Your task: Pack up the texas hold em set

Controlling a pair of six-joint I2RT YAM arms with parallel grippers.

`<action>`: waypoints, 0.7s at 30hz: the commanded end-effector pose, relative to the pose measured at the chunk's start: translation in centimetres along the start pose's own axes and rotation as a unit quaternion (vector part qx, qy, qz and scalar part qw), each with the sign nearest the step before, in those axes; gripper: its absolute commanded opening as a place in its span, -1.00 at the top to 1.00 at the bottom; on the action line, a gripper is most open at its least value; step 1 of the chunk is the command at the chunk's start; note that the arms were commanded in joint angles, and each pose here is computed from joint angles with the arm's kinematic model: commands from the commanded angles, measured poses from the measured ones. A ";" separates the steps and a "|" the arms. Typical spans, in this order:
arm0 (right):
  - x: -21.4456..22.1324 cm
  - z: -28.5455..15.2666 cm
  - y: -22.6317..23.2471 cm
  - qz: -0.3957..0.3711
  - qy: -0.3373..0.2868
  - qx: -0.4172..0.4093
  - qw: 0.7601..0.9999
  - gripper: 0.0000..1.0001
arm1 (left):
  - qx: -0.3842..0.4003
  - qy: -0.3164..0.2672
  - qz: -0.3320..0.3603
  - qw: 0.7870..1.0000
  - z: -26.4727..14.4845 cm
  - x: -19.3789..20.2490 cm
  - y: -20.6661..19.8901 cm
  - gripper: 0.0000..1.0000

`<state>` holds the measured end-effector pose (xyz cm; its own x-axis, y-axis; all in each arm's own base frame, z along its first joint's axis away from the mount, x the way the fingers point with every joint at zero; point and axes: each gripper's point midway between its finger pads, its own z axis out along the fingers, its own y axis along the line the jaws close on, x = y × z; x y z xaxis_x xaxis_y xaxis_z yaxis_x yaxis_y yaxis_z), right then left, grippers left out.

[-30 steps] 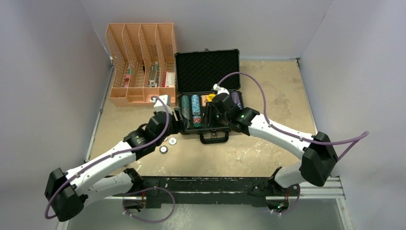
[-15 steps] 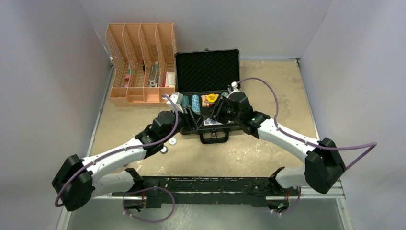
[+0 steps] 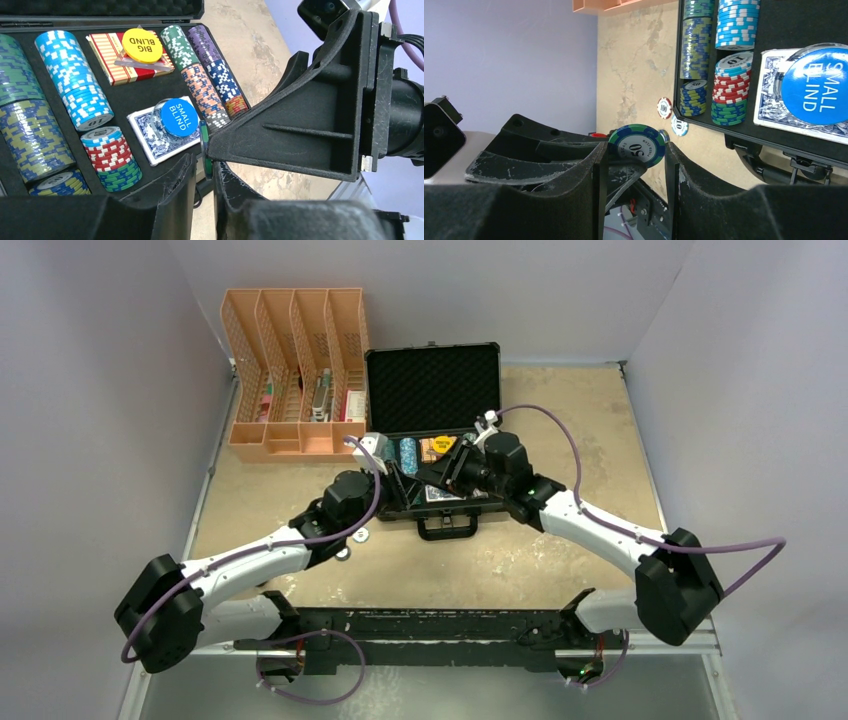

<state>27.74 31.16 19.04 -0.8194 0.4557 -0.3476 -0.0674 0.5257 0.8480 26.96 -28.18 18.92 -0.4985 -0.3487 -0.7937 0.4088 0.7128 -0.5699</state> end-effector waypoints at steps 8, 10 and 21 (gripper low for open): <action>-0.4 -0.6 1.6 -0.034 0.004 -0.047 0.998 -0.03 | -0.040 -0.010 0.096 0.995 -0.1 -3.2 0.2 1.00; -2.1 -1.0 1.5 -0.055 -0.014 -0.043 0.997 -0.24 | -0.045 0.023 0.143 0.988 -0.4 -3.4 0.0 1.00; -10.7 -6.0 -4.7 -0.092 -0.120 0.052 0.987 -0.35 | 0.038 0.255 0.474 0.842 -3.2 -0.7 1.5 1.00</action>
<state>33.28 22.46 20.41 -0.6857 0.5021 -0.5270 -0.1119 0.6427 0.7579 27.52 -26.17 22.14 -0.3562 0.3259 -0.8757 0.6451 0.7638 0.0219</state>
